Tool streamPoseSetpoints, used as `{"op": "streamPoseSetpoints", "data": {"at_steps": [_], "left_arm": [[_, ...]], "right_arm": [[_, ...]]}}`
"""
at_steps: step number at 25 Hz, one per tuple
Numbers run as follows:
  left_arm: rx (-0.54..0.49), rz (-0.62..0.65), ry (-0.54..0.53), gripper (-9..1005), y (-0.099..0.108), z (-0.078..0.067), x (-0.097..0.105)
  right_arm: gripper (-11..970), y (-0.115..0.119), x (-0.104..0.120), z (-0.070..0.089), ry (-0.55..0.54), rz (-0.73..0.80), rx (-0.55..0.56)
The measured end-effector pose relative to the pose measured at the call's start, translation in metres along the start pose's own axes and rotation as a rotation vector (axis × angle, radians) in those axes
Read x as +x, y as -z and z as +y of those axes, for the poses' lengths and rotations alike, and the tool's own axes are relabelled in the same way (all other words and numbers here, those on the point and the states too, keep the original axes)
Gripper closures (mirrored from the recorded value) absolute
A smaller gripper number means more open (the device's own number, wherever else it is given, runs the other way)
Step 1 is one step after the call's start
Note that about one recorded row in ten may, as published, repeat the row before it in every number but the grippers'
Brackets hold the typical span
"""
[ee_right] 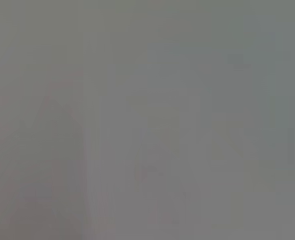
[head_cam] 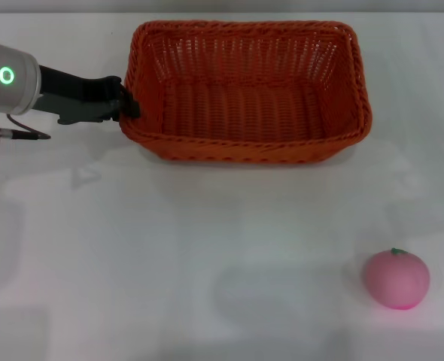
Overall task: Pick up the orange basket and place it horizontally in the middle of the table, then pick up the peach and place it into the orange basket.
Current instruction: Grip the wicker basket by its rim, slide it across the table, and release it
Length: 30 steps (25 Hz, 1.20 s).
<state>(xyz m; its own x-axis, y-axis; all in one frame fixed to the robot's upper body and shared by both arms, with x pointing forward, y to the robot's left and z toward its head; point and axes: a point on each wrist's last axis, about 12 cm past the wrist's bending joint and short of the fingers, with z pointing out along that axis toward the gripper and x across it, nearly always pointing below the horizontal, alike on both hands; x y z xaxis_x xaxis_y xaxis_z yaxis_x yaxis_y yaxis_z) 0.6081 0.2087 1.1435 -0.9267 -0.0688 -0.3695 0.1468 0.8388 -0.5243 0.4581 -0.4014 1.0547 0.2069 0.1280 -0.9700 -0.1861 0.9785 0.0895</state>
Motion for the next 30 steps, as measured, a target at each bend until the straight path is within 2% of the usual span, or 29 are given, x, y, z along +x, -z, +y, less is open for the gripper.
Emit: {"op": "streamPoseSetpoints", "data": {"at_steps": [5,11,13,16,20,24,25,26,30], "left_arm": [[0.008,0.012,0.010,813,0.001,0.003,0.003],[0.044,0.001,0.048,666,0.005,0.010,0.003],[0.054,-0.008,0.048,570,0.007,0.013,0.002],[0.063,-0.013,0.022,426,0.008,0.014,0.003],[0.081,-0.045,-0.048,348,0.015,0.016,0.000],[0.096,-0.109,-0.083,270,0.027,0.027,-0.002],[0.111,-0.169,-0.113,251,0.036,0.040,-0.002],[0.112,-0.174,-0.119,231,0.037,0.041,-0.002],[0.130,-0.295,-0.209,170,0.054,0.061,0.002]], "right_arm": [[121,0.000,0.001,0.001,-0.005,-0.001,-0.002],[121,-0.001,0.001,0.002,-0.016,-0.003,-0.004],[121,-0.001,0.001,0.002,-0.020,-0.002,-0.005],[122,0.000,0.001,0.002,-0.020,-0.002,-0.006],[125,0.000,0.001,0.002,-0.022,0.000,-0.005],[128,0.002,0.000,-0.001,-0.048,0.003,-0.001],[129,0.003,-0.001,-0.003,-0.052,0.004,0.001],[130,0.005,-0.003,-0.005,-0.053,0.005,0.006],[133,0.013,-0.010,-0.014,-0.061,0.003,0.021]]}}
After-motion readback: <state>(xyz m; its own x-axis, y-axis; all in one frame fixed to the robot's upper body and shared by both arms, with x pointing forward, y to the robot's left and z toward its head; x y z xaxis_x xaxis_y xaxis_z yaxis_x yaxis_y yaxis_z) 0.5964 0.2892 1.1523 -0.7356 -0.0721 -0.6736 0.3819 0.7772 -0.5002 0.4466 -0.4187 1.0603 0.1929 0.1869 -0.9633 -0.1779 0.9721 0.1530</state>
